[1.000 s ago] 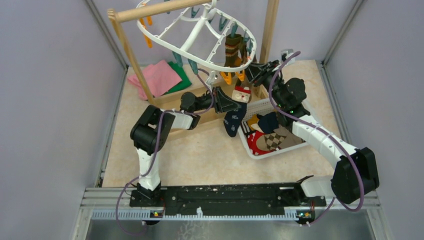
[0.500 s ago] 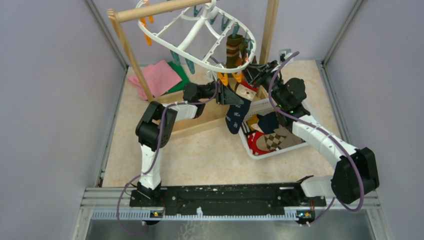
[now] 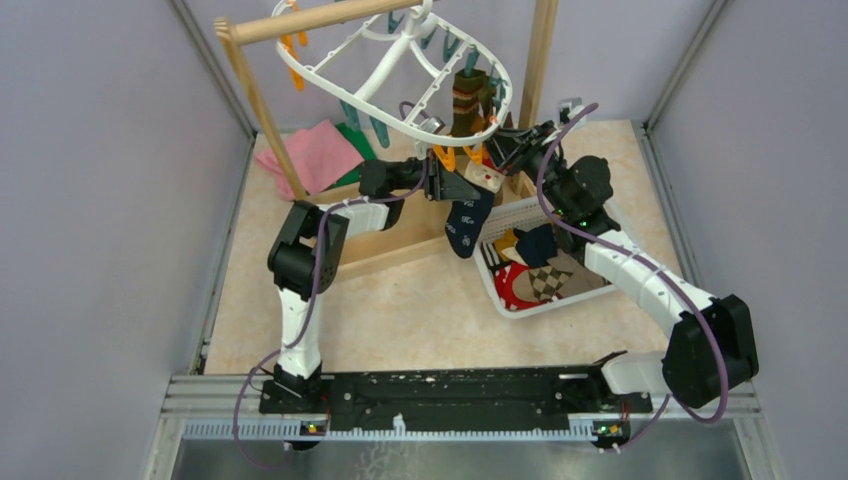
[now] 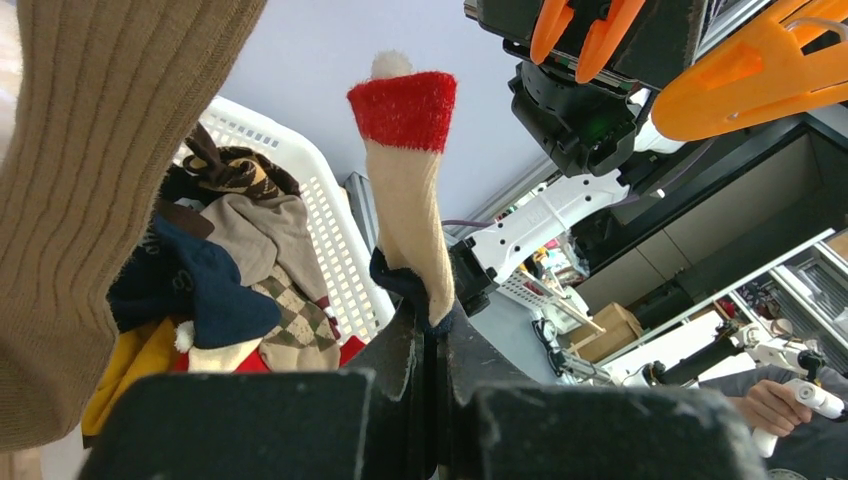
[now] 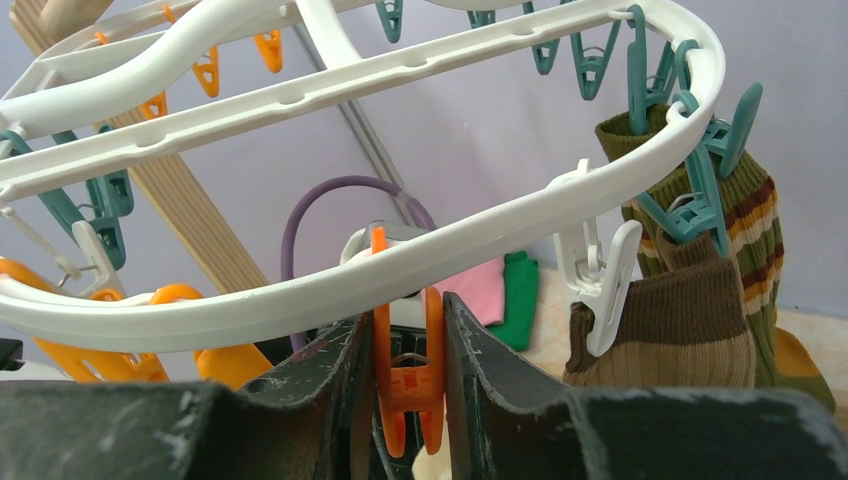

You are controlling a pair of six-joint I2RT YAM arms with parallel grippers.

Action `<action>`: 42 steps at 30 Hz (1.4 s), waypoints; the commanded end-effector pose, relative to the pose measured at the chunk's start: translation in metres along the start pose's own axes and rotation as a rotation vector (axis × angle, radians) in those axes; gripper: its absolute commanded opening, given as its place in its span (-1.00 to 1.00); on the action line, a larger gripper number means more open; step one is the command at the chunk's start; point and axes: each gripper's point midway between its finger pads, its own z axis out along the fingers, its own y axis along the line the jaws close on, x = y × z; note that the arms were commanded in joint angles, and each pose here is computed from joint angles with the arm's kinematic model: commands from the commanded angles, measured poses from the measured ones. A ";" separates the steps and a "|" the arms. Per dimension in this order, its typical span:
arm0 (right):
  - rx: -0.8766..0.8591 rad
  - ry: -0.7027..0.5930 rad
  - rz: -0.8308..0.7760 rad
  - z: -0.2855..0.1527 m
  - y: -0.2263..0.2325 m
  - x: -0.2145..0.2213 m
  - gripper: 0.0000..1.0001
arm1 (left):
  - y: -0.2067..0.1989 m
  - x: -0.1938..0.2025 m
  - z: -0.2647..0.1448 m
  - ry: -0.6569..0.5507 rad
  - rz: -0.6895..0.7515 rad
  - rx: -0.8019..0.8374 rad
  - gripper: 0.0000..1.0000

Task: Clip the socks to the hanger
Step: Clamp the sock onto the hanger.

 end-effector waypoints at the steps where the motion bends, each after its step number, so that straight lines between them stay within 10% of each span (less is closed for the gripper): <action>1: -0.071 -0.086 -0.028 0.004 0.027 -0.036 -0.75 | -0.044 -0.011 0.000 -0.011 0.321 0.122 -1.00; 42: -0.031 -0.087 -0.049 0.007 0.016 -0.033 -0.75 | -0.070 -0.012 0.004 -0.044 0.394 0.141 -1.00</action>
